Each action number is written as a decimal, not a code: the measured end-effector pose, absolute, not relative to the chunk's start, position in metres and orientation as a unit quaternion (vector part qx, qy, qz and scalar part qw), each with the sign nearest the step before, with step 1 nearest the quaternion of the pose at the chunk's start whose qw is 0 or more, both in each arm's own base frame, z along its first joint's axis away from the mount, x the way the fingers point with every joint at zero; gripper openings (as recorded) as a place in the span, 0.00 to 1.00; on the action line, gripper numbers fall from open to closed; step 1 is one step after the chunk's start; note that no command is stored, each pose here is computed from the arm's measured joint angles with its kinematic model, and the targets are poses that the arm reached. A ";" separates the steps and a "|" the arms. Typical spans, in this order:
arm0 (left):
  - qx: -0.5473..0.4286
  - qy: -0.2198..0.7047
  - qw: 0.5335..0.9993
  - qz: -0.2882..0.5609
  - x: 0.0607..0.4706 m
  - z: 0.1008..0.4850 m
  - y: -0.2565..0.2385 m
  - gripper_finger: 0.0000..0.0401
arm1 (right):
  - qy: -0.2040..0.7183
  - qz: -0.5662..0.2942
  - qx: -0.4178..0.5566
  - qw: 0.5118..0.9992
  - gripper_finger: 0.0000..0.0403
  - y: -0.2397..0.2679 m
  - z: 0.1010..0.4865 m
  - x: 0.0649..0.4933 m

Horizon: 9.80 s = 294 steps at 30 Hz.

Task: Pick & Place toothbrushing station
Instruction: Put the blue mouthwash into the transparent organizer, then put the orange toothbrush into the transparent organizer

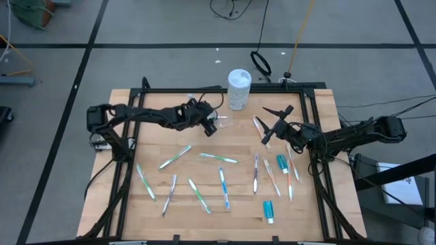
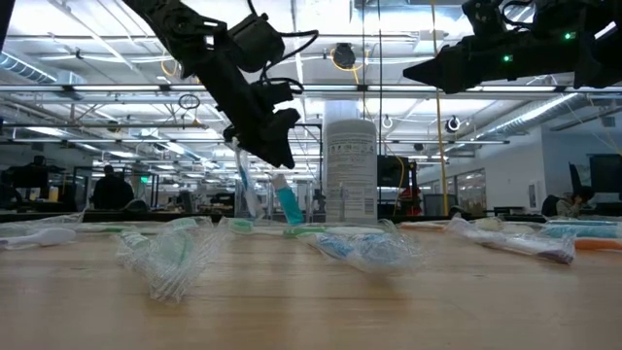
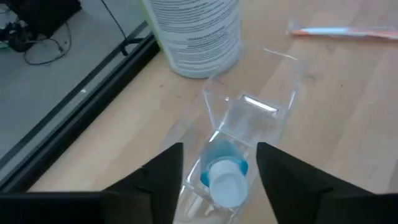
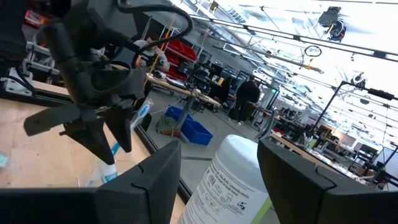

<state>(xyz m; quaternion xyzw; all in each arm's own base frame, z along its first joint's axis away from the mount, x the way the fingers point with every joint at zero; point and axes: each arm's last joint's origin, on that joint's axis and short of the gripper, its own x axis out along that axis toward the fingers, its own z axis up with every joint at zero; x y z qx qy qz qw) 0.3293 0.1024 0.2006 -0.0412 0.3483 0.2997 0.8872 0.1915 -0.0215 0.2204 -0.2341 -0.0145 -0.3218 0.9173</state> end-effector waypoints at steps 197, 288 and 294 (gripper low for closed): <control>-0.140 0.474 0.840 0.224 0.326 0.256 0.213 0.26 | -0.008 -0.326 -0.261 0.908 0.52 -0.023 0.221 0.191; 0.050 0.419 0.869 0.260 0.269 0.369 0.136 0.48 | 0.100 -0.203 -0.107 0.968 0.52 -0.003 0.225 0.231; 0.005 0.459 0.855 0.240 0.263 0.360 0.130 0.48 | 0.244 -0.196 -0.099 0.944 0.52 -0.001 0.203 0.242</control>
